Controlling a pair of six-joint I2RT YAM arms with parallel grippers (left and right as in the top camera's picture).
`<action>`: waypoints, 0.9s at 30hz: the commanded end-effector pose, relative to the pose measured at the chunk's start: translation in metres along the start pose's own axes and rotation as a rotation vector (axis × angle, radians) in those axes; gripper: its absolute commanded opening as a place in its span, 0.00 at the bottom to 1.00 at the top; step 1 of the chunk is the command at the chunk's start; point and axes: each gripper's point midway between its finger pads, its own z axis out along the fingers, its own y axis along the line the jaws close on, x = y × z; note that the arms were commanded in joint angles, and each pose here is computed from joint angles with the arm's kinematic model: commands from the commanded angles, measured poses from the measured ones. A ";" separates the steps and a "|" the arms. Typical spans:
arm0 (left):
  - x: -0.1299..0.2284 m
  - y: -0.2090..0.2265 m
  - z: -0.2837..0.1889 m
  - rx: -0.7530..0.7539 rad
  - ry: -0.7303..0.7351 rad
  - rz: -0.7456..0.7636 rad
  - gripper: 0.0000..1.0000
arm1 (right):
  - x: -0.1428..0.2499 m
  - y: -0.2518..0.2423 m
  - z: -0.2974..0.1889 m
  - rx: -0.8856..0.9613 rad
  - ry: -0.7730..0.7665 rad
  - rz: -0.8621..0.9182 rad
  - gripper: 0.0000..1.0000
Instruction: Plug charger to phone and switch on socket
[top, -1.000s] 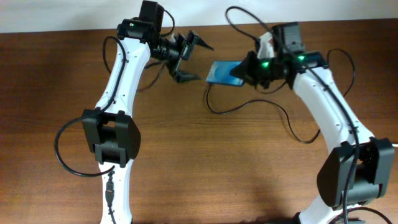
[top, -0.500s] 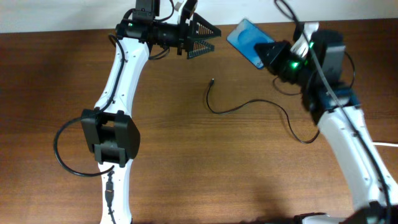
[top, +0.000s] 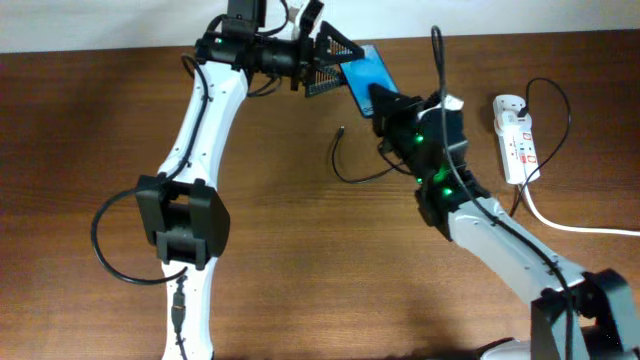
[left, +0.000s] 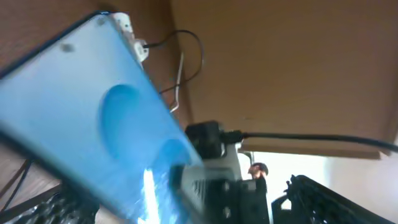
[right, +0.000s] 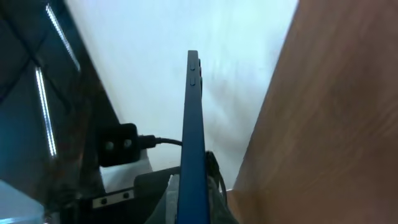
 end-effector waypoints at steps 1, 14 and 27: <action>-0.006 0.000 0.006 -0.073 -0.048 -0.044 0.98 | -0.005 0.009 0.004 -0.051 -0.051 0.059 0.04; -0.017 -0.003 0.022 -0.105 -0.112 -0.162 0.70 | 0.028 0.008 0.005 -0.054 0.023 0.109 0.04; -0.016 -0.004 0.025 -0.105 -0.107 -0.161 0.68 | 0.045 0.008 0.004 -0.053 0.077 0.104 0.04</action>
